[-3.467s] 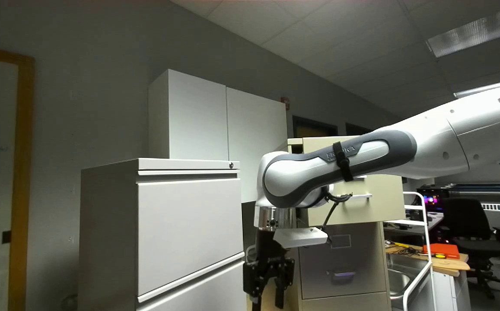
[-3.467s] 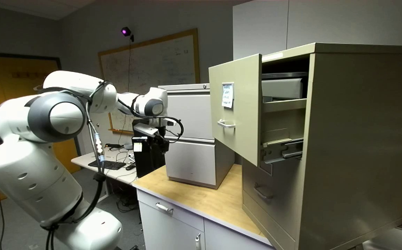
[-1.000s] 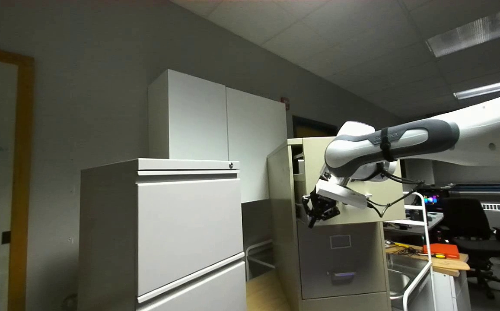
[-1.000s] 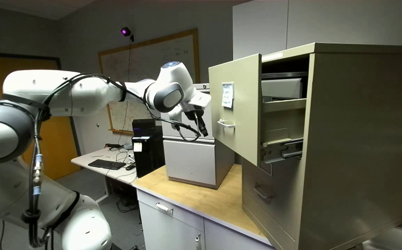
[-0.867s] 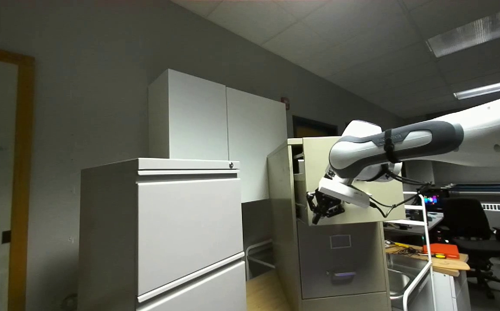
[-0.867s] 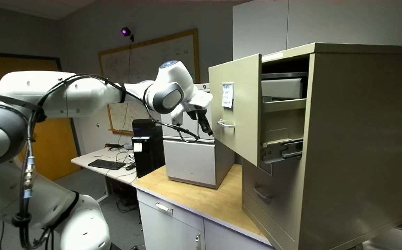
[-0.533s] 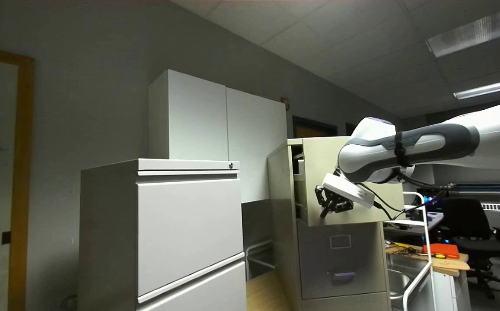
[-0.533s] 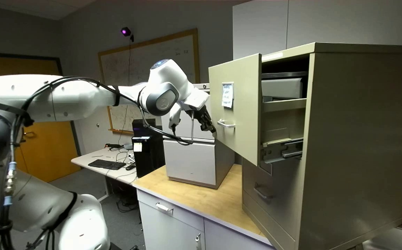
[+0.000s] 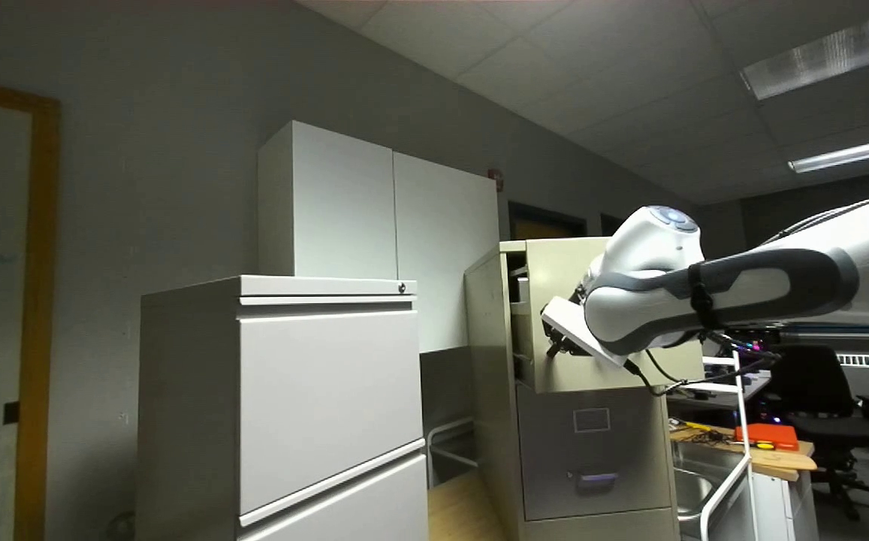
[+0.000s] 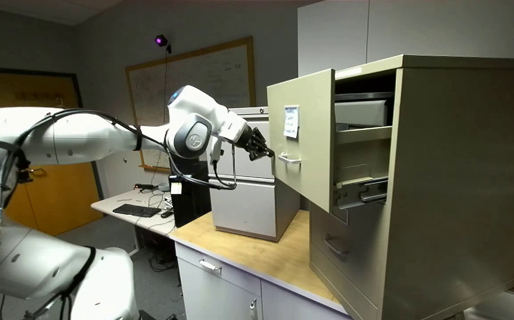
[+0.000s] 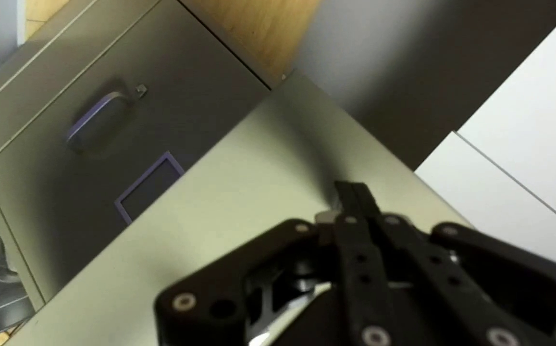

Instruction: Close the top drawer of the file cabinet

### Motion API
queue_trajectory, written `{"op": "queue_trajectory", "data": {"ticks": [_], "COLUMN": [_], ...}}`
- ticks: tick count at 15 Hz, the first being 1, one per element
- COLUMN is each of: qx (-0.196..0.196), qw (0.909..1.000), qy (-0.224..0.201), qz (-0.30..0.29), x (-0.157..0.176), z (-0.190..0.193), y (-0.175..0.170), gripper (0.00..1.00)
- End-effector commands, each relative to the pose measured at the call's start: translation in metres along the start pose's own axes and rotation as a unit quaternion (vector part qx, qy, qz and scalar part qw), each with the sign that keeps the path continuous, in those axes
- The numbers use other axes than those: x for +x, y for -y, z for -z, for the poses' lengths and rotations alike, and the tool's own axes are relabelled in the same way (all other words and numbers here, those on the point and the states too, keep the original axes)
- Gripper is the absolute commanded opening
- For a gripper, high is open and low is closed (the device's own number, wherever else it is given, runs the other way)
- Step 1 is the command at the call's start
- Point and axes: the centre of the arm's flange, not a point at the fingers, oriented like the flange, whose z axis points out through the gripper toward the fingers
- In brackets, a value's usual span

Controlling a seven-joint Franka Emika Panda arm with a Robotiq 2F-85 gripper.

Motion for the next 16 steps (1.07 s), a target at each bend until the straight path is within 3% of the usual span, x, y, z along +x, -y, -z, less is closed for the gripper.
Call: {"op": "queue_trajectory", "data": {"ticks": [1,5,9,16], "qx": [0.017,0.001,-0.024,-0.072], "qw": [0.9956,0.9847,0.9665,0.9478], "qy": [-0.092,-0.174,-0.255,-0.307], "qz": [-0.006,0.004,0.021,0.047], "x": [-0.015,-0.023,-0.025,-0.039], "z": [-0.017,-0.041,-0.070,-0.101], "y": [0.028,0.044,0.056,0.085], "gripper": [0.00,0.00,0.00,0.00]}}
